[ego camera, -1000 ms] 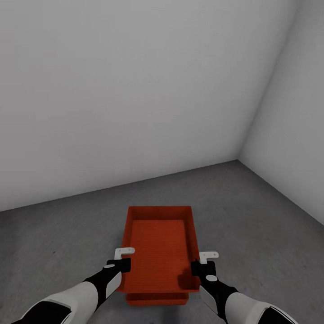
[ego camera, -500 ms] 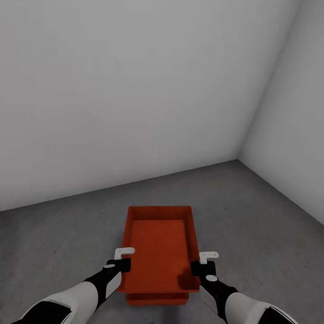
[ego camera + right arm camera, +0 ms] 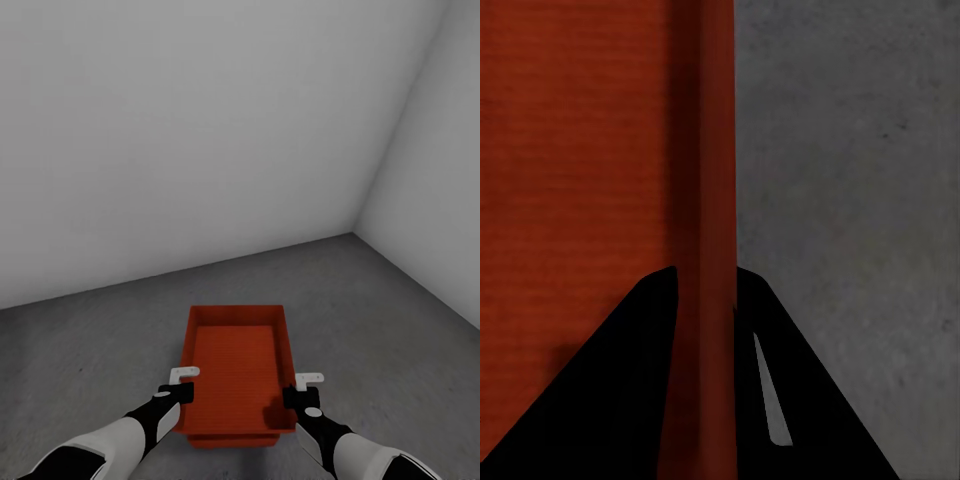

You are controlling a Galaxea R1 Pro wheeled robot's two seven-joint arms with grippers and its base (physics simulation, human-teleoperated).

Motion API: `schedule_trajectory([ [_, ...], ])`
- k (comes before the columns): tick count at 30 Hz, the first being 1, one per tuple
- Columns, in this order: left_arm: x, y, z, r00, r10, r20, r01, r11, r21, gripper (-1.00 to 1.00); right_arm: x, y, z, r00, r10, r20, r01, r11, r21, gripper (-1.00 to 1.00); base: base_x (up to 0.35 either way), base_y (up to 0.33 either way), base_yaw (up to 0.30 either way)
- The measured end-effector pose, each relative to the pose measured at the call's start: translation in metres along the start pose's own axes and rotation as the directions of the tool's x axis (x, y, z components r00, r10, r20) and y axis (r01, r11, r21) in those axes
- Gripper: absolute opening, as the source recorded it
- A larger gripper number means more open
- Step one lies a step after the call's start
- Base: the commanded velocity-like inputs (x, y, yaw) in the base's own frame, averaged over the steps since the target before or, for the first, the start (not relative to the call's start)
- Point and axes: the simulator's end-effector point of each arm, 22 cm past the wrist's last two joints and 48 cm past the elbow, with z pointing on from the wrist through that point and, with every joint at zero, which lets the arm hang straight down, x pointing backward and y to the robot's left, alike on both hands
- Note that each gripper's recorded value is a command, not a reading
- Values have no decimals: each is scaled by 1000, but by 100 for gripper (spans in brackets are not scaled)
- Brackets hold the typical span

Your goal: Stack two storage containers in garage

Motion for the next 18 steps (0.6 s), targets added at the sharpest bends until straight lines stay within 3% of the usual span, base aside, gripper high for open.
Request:
schedule_trajectory([
  [18, 3, 0, 1, 1000, 0, -5, 0, 1000, 0, -100, 3, 0, 1, 1000, -1, -5, 1, 1000, 0, -100, 0, 0, 0],
])
